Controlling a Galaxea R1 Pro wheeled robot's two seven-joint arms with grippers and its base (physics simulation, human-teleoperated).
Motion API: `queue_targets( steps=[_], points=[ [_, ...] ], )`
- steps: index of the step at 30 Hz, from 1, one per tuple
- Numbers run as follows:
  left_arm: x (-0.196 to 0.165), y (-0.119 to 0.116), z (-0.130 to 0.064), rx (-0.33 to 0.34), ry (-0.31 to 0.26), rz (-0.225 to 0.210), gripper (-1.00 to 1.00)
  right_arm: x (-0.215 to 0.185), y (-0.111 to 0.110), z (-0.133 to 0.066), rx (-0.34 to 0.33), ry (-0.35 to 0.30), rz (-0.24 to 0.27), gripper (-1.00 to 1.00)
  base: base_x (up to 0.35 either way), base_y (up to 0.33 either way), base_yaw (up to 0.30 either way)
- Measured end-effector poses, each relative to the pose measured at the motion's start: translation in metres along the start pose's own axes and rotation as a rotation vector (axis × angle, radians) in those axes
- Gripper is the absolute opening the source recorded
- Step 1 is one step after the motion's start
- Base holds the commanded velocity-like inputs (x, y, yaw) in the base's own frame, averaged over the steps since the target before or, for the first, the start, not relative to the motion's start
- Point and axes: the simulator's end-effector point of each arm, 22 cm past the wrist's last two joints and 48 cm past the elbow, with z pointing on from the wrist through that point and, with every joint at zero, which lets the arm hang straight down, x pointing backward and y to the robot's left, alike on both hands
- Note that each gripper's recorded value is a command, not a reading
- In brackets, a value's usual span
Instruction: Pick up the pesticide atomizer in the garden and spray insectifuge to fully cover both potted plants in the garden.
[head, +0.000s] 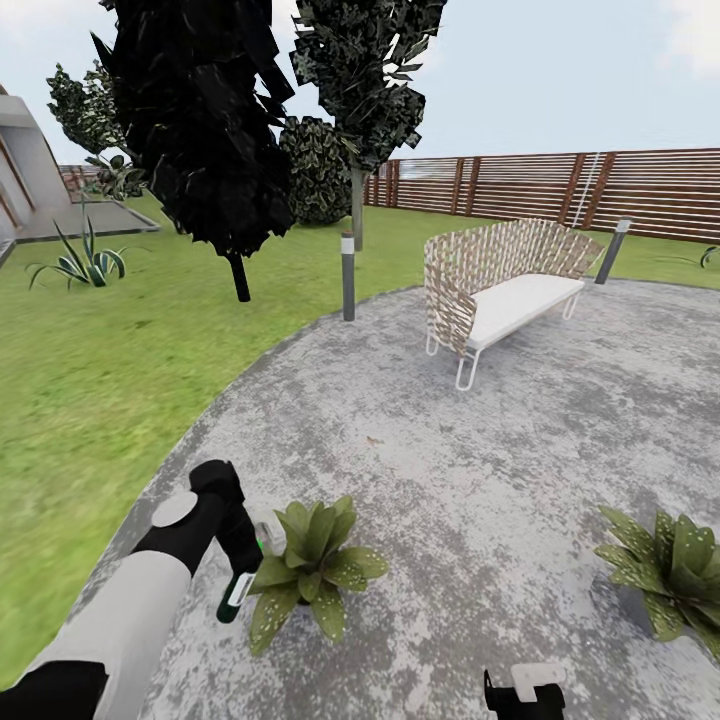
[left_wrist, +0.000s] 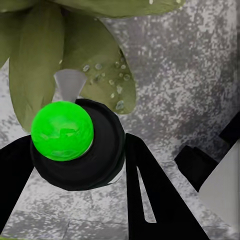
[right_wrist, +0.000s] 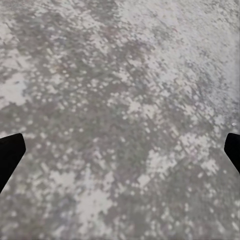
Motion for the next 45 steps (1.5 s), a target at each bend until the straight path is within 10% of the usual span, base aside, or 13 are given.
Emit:
queue_targets(
  steps=[12,19,35,45],
  points=[
    [-0.007,-0.018,0.002,0.056,0.005,0.023,-1.00,0.000,0.001,0.000,0.000,0.000,0.002,1.00,0.000,0.000,-0.260],
    [-0.003,-0.016,0.002,0.008,0.079,0.082,-1.00,0.000,0.001,0.000,-0.001,0.000,0.002,1.00,0.000,0.020,-0.087],
    [-0.025,0.001,-0.024,-0.045,0.053,0.096,-1.00,0.000,0.001,0.000,-0.002,0.000,0.001,1.00,0.088,0.271,-0.085],
    [-0.016,0.008,-0.024,-0.131,0.165,0.124,-1.00,0.000,0.001,0.000,-0.001,0.000,0.001,1.00,0.012,0.023,-0.043]
  ],
)
